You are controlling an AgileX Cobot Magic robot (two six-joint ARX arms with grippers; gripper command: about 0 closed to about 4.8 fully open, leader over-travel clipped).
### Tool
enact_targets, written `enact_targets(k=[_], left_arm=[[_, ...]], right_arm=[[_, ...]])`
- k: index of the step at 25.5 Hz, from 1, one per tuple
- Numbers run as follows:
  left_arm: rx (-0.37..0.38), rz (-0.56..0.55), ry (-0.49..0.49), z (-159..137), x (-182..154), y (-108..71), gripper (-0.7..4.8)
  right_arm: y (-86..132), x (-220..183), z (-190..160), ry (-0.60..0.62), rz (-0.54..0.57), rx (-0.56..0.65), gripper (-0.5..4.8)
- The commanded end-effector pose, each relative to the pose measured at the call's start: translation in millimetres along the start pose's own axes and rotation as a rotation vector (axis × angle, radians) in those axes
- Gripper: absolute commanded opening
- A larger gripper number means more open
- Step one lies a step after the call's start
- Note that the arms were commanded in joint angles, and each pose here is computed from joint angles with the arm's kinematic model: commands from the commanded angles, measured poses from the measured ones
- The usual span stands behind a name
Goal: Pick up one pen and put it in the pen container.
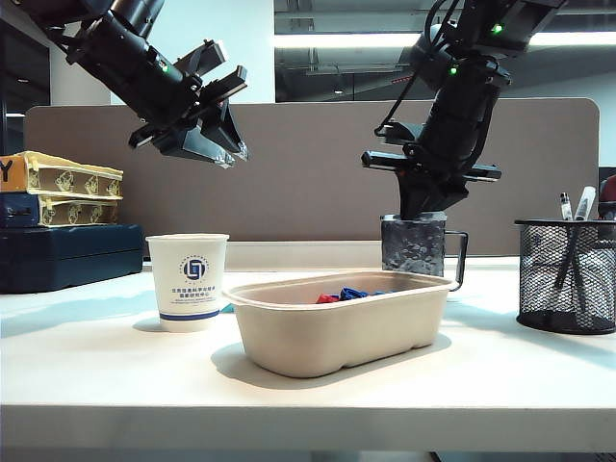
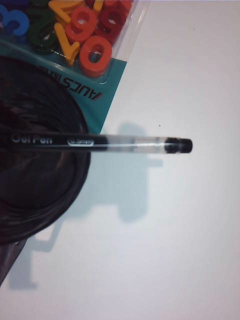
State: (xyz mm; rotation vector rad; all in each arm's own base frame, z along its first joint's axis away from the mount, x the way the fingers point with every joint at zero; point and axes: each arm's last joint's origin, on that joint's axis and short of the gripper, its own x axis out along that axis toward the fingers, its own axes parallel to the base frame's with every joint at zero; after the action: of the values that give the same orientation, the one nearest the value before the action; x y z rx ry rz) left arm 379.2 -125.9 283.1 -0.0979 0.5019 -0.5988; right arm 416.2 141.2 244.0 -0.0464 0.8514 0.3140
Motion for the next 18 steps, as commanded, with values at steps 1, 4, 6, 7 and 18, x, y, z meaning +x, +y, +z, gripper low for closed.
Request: enact_targets(k=[1,4,6,7,18], left_arm=[[0.01,0.001,-0.009,3,-1,-0.1,1.22],[0.01,0.0,-0.009,3,-1,-0.1,1.22],[0.009,0.0,-0.009,3,-1,-0.1,1.22],[0.009,0.0,-0.009,3,-1,-0.1,1.22],[-0.086,-0.08,-0.021,5,-2,-2.6,1.22]], right_arm=[[-3,-7,6,-0.032,-0.005,0.003,0.25],[-7,-11,7,-0.036,-0.007,0.01,0.25],[-9,-13,8,-0.043,-0.01,0.014,0.25],[-10,-15,9,-0.047,-0.011,0.014,0.25],[-7,-48,21,-0.127,0.087,0.063,0.25]])
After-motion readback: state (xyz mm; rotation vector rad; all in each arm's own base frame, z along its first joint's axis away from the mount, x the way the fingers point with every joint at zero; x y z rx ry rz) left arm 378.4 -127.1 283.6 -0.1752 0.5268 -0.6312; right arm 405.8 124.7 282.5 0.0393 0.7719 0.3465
